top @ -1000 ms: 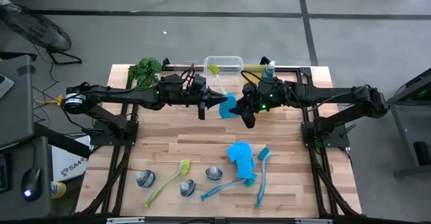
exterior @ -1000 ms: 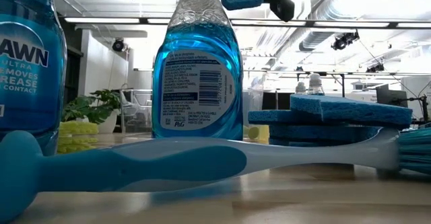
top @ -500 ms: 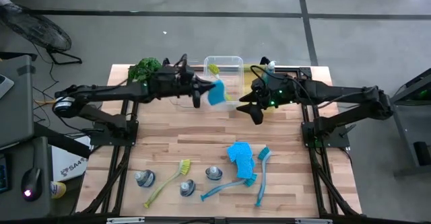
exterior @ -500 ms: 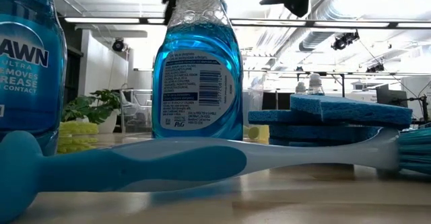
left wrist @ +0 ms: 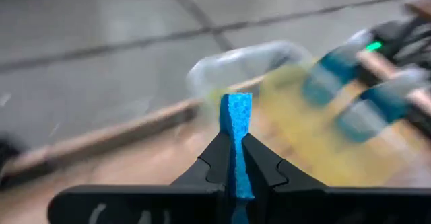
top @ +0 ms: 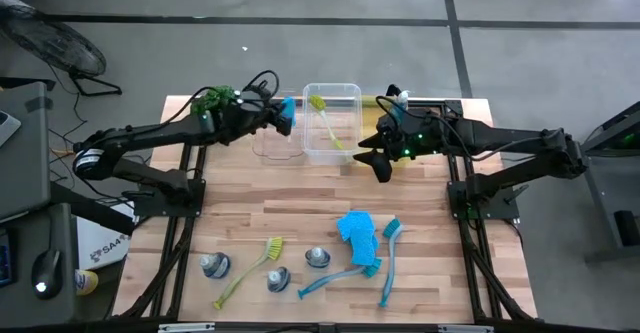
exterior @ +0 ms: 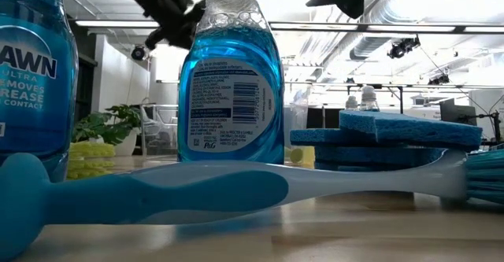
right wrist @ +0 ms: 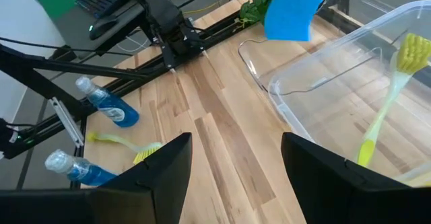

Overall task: Pick & Place Kitchen Sink Supplies
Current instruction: Put the sponge into the white bin

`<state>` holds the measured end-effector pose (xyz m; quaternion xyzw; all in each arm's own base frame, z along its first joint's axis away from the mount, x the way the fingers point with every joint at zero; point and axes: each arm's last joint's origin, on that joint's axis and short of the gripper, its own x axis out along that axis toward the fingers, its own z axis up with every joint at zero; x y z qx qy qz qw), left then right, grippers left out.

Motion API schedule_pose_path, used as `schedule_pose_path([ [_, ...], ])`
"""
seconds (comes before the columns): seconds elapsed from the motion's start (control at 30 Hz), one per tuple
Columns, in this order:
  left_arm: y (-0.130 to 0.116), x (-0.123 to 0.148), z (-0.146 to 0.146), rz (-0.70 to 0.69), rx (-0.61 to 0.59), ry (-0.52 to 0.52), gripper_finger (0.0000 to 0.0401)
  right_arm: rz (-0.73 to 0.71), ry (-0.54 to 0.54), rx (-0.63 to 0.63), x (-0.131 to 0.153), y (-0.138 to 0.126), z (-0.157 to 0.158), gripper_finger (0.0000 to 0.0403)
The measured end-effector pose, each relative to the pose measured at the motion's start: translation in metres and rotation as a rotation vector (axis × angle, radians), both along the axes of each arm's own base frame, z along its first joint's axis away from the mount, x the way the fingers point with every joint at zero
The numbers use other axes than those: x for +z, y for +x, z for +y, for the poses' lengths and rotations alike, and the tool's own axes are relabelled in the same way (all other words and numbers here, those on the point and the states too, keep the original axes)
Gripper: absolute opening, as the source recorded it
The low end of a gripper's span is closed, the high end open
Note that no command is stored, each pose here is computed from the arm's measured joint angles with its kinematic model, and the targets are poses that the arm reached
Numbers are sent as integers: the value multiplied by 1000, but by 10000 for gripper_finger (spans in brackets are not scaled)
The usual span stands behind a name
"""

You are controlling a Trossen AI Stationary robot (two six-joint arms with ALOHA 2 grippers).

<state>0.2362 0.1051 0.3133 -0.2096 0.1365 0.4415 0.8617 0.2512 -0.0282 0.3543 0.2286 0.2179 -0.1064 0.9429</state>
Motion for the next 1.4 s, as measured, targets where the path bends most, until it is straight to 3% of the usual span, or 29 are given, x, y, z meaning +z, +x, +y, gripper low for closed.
schedule_pose_path([
  [0.2, -11, -20, 20, 46, 124, -181, 14, 4, 13, -22, -1, 0, 0, 222],
  [0.73, -32, -69, 85, 32, 192, -645, 14, 1, 33, -33, -1, 0, 0, 222],
  [1.0, -44, -76, 94, 68, 232, -708, 14, 1, 33, -33, -1, 0, 0, 222],
  [1.4, -44, -76, 92, 98, 191, -710, 15, 2, 17, -57, -1, 0, -1, 222],
])
